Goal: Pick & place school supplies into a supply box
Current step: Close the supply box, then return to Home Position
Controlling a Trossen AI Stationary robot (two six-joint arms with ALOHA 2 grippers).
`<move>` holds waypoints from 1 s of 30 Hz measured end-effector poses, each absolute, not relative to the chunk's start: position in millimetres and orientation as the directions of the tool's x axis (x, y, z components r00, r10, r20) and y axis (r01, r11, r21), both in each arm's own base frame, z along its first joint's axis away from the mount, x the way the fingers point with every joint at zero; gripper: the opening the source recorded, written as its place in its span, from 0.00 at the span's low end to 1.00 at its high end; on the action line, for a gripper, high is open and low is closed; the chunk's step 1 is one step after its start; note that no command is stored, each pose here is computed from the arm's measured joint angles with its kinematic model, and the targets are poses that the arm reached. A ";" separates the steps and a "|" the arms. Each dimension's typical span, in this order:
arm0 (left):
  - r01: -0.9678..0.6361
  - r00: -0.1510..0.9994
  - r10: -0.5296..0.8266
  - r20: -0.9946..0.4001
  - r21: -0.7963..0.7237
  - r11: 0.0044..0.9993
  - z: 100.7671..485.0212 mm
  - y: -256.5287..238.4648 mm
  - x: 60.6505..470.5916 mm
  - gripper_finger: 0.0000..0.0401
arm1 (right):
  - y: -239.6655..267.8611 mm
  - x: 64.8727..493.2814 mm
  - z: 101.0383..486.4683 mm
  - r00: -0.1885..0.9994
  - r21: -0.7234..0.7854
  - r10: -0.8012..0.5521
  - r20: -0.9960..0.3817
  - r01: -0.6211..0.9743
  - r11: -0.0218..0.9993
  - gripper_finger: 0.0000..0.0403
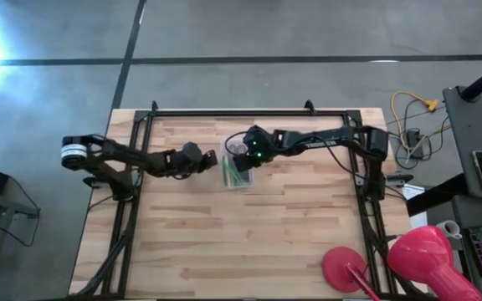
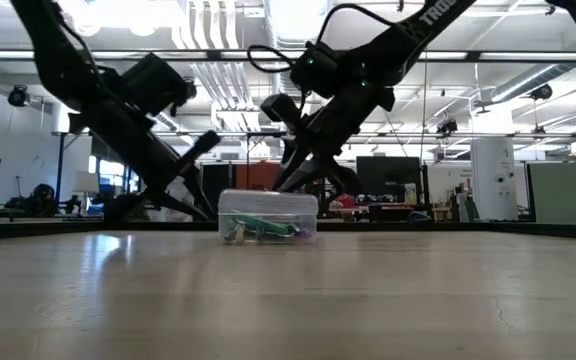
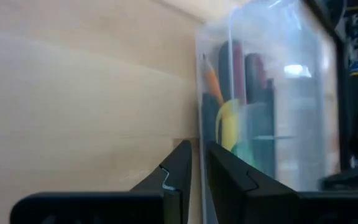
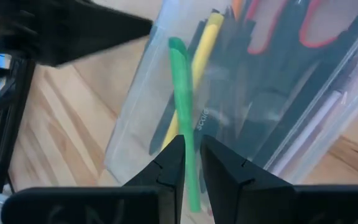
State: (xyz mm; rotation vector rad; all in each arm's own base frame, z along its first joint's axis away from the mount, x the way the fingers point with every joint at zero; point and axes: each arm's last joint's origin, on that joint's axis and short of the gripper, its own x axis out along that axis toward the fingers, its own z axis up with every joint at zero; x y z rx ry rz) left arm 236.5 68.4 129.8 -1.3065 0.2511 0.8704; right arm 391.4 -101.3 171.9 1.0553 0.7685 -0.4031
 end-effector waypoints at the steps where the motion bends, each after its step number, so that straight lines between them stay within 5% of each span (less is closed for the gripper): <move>1: -0.674 0.671 0.425 -0.607 -0.739 0.007 131.7 67.9 233.4 0.08 | -101.5 391.9 169.1 0.674 0.621 0.059 -0.736 0.640 0.453 0.12; 10: -0.624 0.720 0.465 -0.514 -0.773 0.111 156.1 67.4 225.8 0.08 | -102.1 393.5 155.0 0.655 0.613 0.067 -0.753 0.659 0.436 0.12; 30: -0.674 0.722 0.316 -0.616 -0.729 0.120 105.1 75.9 280.1 0.08 | -98.6 391.2 155.7 0.628 0.599 0.091 -0.773 0.676 0.430 0.12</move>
